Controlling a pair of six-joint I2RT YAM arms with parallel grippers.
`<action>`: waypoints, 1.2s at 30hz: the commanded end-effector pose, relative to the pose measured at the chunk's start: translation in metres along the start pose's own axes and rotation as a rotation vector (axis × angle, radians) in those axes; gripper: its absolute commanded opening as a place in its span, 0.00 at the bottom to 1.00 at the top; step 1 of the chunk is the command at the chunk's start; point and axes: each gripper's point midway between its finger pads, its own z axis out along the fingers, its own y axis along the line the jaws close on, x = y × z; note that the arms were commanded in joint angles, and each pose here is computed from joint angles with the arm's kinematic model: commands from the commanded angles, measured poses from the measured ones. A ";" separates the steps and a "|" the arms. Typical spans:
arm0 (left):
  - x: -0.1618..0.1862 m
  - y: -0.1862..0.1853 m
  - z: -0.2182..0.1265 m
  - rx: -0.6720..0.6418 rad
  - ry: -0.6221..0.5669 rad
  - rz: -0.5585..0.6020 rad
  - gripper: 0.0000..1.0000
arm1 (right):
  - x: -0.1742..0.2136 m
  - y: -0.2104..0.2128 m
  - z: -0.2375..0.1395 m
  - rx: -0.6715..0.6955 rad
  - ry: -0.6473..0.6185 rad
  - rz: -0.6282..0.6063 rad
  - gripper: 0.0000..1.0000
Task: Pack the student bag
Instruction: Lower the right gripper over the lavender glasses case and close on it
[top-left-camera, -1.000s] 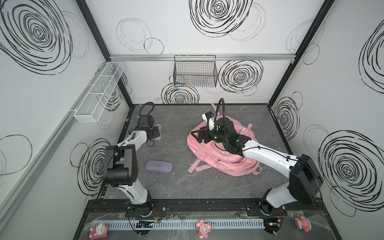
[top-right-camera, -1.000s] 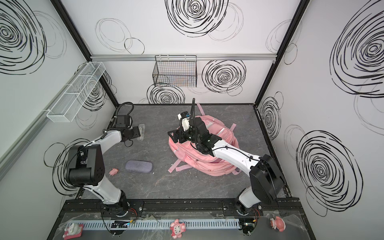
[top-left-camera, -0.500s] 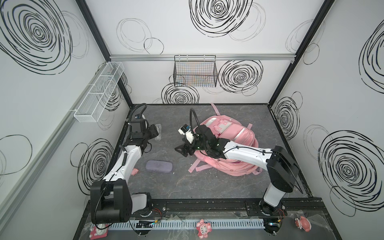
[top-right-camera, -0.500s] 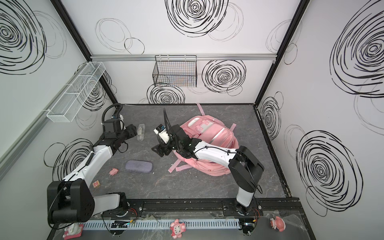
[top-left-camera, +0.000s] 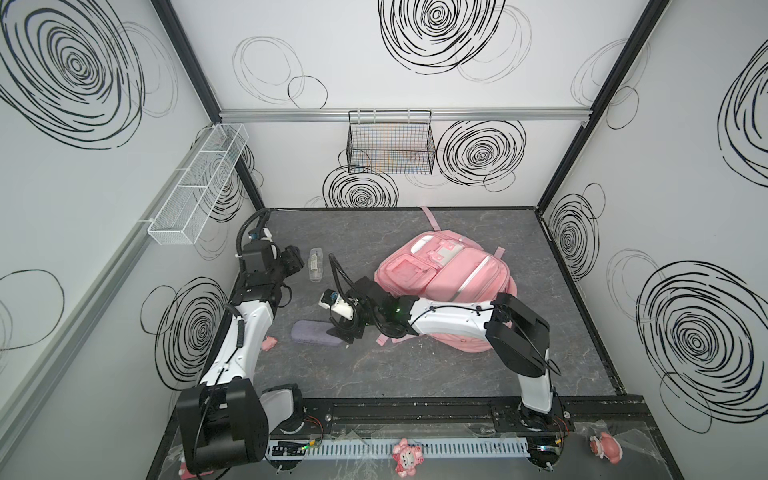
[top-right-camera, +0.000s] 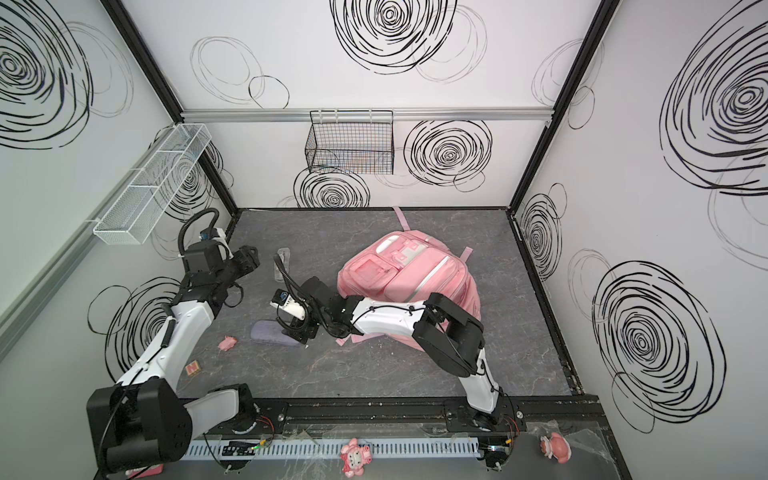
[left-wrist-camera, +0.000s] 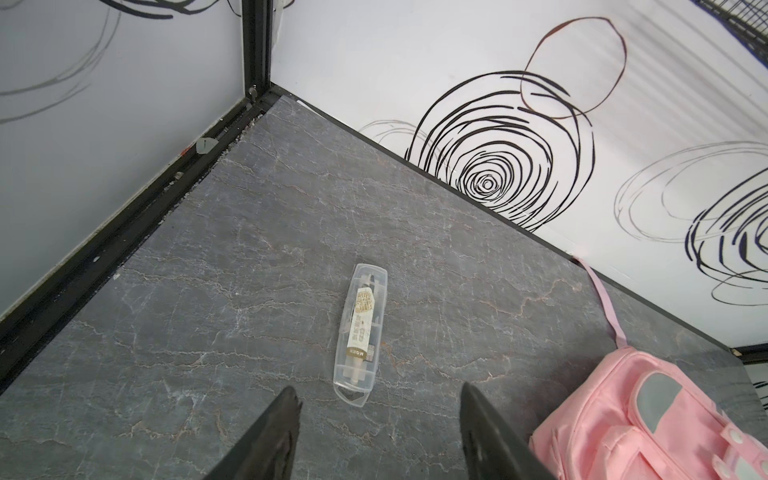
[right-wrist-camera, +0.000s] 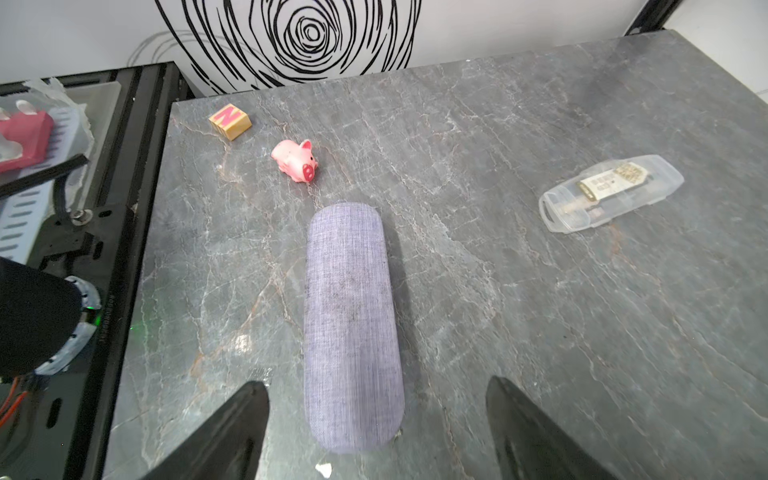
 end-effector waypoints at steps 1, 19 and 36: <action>-0.006 -0.005 -0.001 0.048 -0.026 -0.015 0.64 | -0.012 0.011 0.012 -0.028 0.004 -0.085 0.87; -0.015 -0.012 -0.014 0.107 -0.065 -0.063 0.65 | 0.009 0.017 0.077 -0.073 0.109 -0.135 0.93; -0.014 -0.017 -0.014 0.148 -0.056 -0.082 0.65 | 0.052 0.036 0.114 -0.157 0.212 -0.123 0.90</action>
